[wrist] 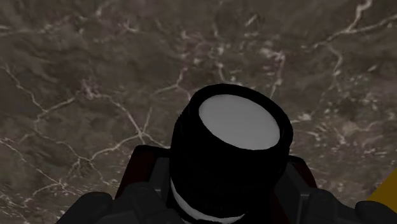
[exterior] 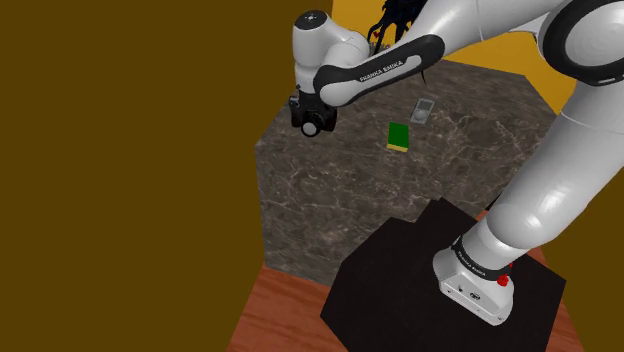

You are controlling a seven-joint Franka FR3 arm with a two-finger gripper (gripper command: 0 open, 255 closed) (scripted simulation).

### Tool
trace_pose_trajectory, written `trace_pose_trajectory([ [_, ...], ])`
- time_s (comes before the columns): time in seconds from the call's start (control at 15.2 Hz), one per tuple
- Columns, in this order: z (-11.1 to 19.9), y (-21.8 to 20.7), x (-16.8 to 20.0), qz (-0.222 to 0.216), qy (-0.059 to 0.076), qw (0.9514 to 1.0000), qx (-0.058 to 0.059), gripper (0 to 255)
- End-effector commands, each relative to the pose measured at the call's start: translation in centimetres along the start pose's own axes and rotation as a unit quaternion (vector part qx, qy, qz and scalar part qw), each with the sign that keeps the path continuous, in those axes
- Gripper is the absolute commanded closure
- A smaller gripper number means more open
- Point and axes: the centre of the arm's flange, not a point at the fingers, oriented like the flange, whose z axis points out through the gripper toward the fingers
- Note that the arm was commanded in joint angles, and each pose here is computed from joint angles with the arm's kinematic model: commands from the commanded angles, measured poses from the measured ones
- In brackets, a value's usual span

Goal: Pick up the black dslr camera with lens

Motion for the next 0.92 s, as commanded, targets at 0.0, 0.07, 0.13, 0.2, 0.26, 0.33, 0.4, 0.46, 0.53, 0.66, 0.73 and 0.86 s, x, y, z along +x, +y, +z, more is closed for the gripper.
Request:
trace_pose_trajectory([
  [0.0,-0.9,0.1,0.4,0.000,0.000,1.0000,0.000,255],
  [0.07,-1.4,0.1,0.6,0.000,0.000,1.0000,0.000,255],
  [0.13,-1.9,0.1,0.7,0.000,0.000,1.0000,0.000,255],
  [0.2,-2.4,0.2,0.9,0.000,0.000,1.0000,0.000,255],
  [0.26,-2.9,0.2,1.1,0.000,0.000,1.0000,0.000,255],
  [0.33,-3.4,0.3,1.3,0.000,0.000,1.0000,0.000,255],
  [0.4,-3.9,0.3,1.4,0.000,0.000,1.0000,0.000,255],
  [0.46,-4.4,0.3,1.6,0.000,0.000,1.0000,0.000,255],
  [0.53,-4.9,0.4,1.8,0.000,0.000,1.0000,0.000,255],
  [0.66,-5.9,0.5,2.1,0.000,0.000,1.0000,0.000,255],
  [0.73,-6.4,0.5,2.3,0.000,0.000,1.0000,0.000,255],
  [0.86,-6.4,0.5,2.3,0.000,0.000,1.0000,0.000,255],
])
